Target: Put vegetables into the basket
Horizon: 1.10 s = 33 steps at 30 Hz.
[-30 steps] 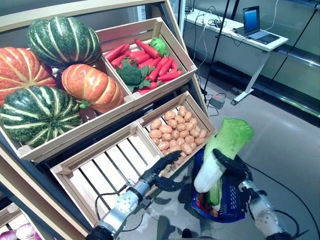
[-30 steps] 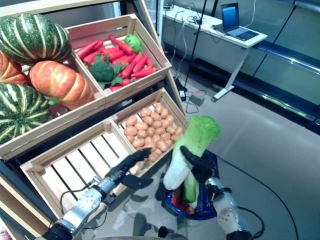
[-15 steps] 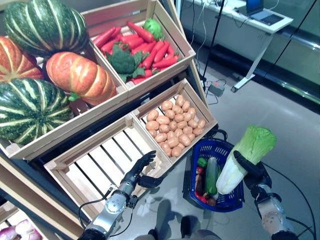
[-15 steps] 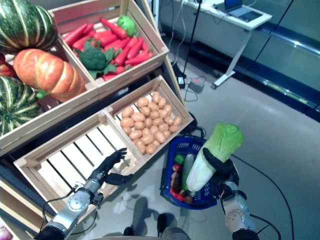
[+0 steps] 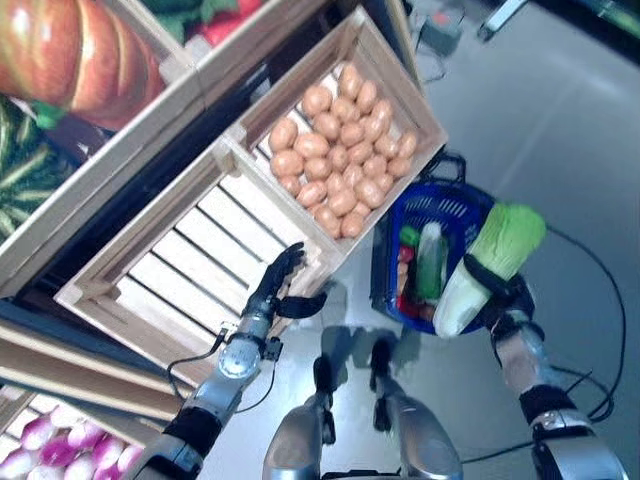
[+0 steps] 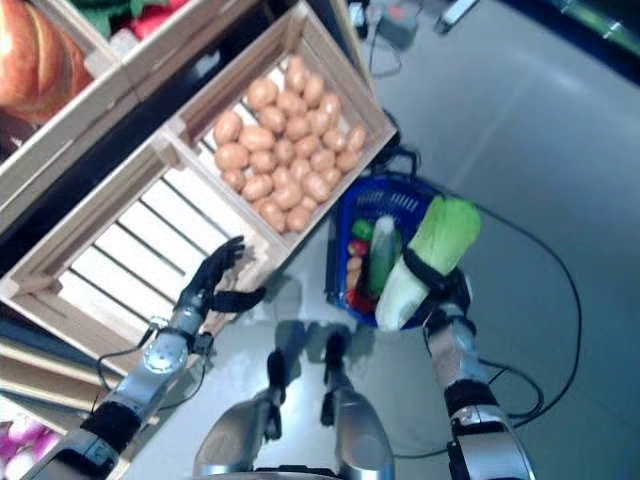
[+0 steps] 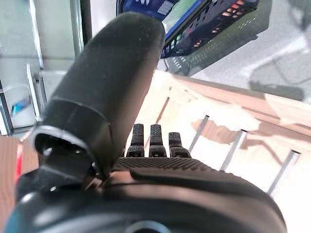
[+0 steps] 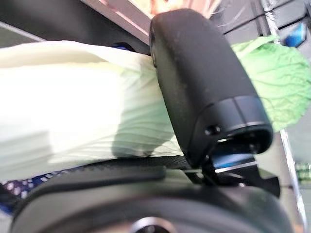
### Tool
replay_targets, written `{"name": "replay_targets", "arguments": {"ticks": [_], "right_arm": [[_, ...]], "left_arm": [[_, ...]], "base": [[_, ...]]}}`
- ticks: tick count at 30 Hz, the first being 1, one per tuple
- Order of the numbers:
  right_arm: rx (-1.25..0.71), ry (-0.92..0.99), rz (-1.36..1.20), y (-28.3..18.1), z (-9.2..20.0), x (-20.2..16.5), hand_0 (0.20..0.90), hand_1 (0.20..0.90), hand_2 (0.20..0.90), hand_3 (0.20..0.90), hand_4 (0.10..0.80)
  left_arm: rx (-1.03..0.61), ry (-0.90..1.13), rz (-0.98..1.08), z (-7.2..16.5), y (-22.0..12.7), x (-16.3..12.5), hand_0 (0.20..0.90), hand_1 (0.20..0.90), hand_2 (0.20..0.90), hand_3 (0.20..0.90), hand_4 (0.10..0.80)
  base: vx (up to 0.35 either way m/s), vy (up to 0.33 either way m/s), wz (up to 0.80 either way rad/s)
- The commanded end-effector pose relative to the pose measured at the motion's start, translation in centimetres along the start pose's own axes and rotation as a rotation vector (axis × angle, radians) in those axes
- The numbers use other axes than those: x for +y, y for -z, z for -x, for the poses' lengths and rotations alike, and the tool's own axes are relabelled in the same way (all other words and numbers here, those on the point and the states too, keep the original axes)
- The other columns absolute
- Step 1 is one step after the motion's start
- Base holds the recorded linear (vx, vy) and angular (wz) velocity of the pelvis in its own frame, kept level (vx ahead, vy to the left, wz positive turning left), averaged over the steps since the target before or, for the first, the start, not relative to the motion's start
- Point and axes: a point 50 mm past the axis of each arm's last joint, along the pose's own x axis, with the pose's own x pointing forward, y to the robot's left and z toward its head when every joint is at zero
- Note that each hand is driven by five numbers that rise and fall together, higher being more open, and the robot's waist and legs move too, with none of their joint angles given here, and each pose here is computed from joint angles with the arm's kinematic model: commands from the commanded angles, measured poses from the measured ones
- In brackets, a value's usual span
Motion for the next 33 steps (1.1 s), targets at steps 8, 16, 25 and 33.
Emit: {"name": "replay_targets", "arguments": {"ticks": [8,16,25,33], "right_arm": [[-0.438,0.025,0.019,-12.8,-2.1,2.6,0.300,0.300,0.300,0.300,0.400],[-0.513,0.093,0.043,-16.0,-2.1,2.1,0.300,0.300,0.300,0.300,0.400],[-0.542,0.145,0.060,-18.0,-2.0,1.8,0.300,0.300,0.300,0.300,0.400],[-0.532,0.074,0.068,-18.4,-1.9,1.9,0.900,0.900,0.900,0.900,0.800]], "left_arm": [[-0.435,-0.041,0.127,-2.0,-8.6,0.4,0.900,0.900,0.900,0.900,0.800],[-0.501,-0.040,0.089,-2.0,-10.4,0.6,0.900,0.900,0.900,0.900,0.800],[-0.470,-0.052,0.120,-1.0,-9.0,0.9,0.900,0.900,0.900,0.900,0.800],[-0.476,-0.047,0.127,-0.3,-8.9,1.3,0.900,0.900,0.900,0.900,0.800]], "base": [[-0.048,-0.104,0.19],[-0.082,-0.024,0.17],[-0.028,-0.068,0.13],[0.021,-0.042,0.00]]}}
